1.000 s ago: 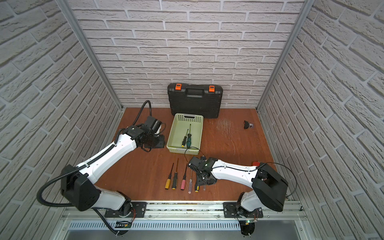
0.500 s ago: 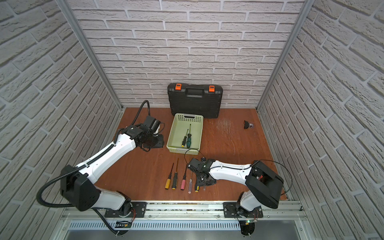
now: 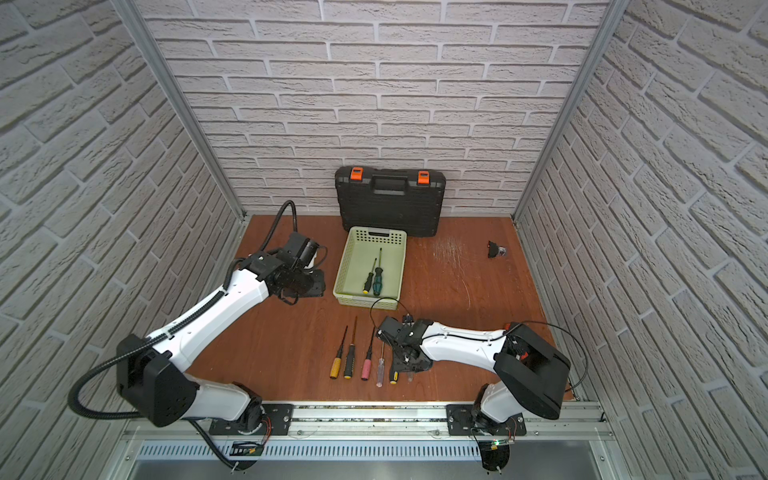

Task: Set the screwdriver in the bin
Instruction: 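Raise the left gripper while the right gripper descends onto the clear screwdriver, then lift the clear thin screwdriver with the right gripper, then carry the clear screwdriver into the basket and open the right gripper, then lower the left gripper onto the orange-handled screwdriver and close while the right gripper withdraws, then carry the orange-handled screwdriver into the basket and open the left gripper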

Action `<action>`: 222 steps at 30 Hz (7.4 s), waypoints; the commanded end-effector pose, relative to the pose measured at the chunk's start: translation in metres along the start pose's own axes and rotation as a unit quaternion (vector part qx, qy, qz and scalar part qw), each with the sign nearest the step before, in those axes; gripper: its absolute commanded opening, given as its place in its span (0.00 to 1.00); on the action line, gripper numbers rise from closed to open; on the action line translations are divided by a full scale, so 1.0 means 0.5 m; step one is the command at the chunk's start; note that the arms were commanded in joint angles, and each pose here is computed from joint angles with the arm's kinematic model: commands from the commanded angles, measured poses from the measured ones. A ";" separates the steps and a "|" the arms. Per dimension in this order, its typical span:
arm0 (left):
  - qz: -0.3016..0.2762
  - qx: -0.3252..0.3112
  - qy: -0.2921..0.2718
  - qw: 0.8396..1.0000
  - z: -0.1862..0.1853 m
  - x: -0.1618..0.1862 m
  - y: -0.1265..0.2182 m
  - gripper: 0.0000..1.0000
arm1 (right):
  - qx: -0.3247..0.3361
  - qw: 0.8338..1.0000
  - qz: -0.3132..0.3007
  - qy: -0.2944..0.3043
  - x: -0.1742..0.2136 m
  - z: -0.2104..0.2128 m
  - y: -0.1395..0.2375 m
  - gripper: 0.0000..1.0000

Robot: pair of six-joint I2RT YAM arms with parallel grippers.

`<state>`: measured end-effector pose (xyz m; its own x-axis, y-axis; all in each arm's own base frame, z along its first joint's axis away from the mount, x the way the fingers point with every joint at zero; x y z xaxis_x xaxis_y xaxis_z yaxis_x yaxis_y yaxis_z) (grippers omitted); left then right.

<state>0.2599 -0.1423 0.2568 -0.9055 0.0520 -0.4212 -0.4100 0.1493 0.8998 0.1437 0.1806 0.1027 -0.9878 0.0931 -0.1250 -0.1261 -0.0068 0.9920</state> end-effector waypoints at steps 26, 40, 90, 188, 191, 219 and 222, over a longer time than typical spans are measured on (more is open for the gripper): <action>-0.025 -0.004 0.071 0.997 0.063 0.086 0.037 0.49 | -0.211 0.973 -0.096 0.022 -0.327 0.108 0.282 0.05; -0.031 -0.001 0.090 0.995 0.082 0.117 0.035 0.49 | -0.242 0.970 -0.025 0.016 -0.508 0.220 0.099 0.05; -0.049 0.009 0.099 0.994 0.099 0.121 0.035 0.51 | -0.083 0.996 -0.015 -0.005 -0.539 0.124 0.011 0.14; 0.046 0.108 -0.110 0.987 -0.131 -0.088 -0.010 0.04 | -0.195 0.948 -0.240 0.071 -0.246 0.065 0.303 0.30; 0.061 0.100 -0.109 0.987 -0.140 -0.135 -0.066 0.03 | -0.200 0.949 -0.234 0.074 -0.245 0.066 0.312 0.30; 0.154 0.062 -0.083 0.983 -0.170 -0.146 -0.360 0.05 | -0.175 0.957 -0.212 0.095 -0.225 0.049 0.283 0.33; 0.157 0.059 -0.085 0.982 -0.169 -0.141 -0.364 0.06 | -0.172 0.956 -0.215 0.096 -0.227 0.050 0.286 0.33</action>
<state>0.3916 -0.2538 0.1424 -0.9465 0.2772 -0.1653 -0.1069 0.2142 0.9709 0.2379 0.1908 0.2551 -0.8445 -0.0074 -0.5355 -0.5019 -0.3381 0.7962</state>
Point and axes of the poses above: each gripper's point midway between its finger pads, its own y axis back along the fingers, its own z axis along the line the jaws close on, x = y × z, the point moved 9 cm from there along y, back along the fingers, and after that the axes turned 4 degrees about -y, right-handed, at the moved point
